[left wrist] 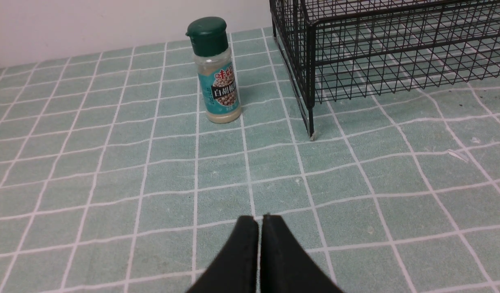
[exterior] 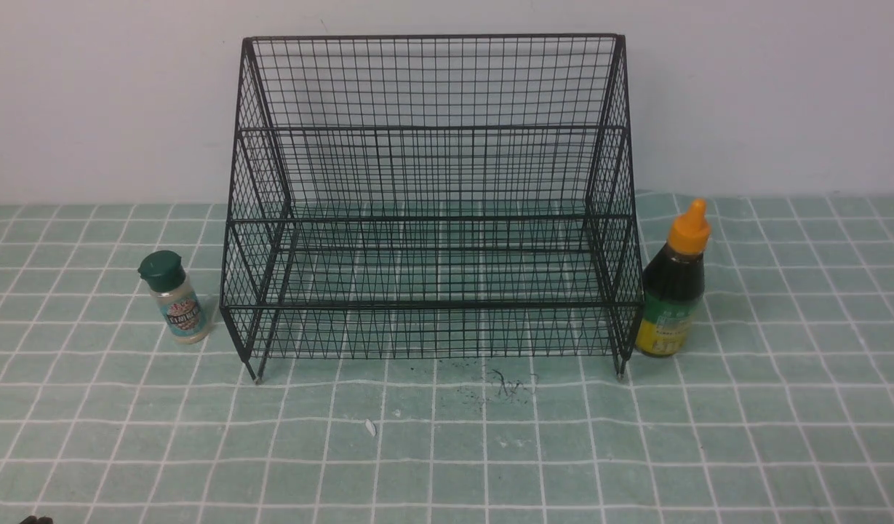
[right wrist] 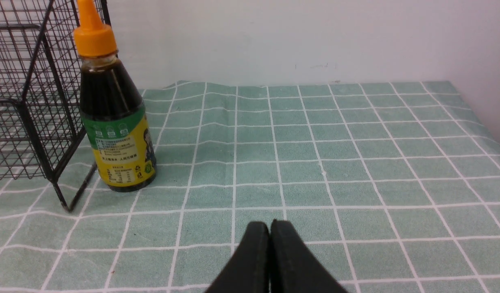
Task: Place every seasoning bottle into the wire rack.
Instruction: Use the right arm to grab the condiment bottle closest to it
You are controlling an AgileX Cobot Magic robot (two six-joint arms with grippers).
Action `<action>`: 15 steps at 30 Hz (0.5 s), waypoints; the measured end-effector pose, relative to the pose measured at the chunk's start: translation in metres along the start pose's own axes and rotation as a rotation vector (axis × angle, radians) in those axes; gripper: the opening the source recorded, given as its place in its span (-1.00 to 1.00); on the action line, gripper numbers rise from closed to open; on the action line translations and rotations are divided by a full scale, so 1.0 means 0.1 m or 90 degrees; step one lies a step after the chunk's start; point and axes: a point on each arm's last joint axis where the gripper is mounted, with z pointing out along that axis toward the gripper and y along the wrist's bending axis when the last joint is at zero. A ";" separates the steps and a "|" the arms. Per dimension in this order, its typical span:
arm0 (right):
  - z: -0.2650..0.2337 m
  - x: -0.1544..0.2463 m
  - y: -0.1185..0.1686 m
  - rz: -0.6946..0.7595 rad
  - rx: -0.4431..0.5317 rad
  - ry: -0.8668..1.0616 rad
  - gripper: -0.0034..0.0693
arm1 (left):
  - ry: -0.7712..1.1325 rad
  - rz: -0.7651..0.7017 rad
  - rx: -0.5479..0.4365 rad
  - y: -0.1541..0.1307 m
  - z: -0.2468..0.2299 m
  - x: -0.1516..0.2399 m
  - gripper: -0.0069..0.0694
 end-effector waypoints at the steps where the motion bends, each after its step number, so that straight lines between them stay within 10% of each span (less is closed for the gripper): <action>1: 0.00 0.00 0.00 0.000 0.000 0.000 -0.93 | 0.000 0.000 0.000 0.00 0.00 0.00 -0.84; 8: 0.00 -0.02 0.02 0.042 -0.012 -0.013 -0.93 | 0.000 0.000 0.000 0.00 0.00 0.00 -0.84; 15: -0.04 -0.25 0.05 0.392 -0.094 -0.170 -0.93 | 0.000 0.000 0.000 0.00 0.00 0.00 -0.84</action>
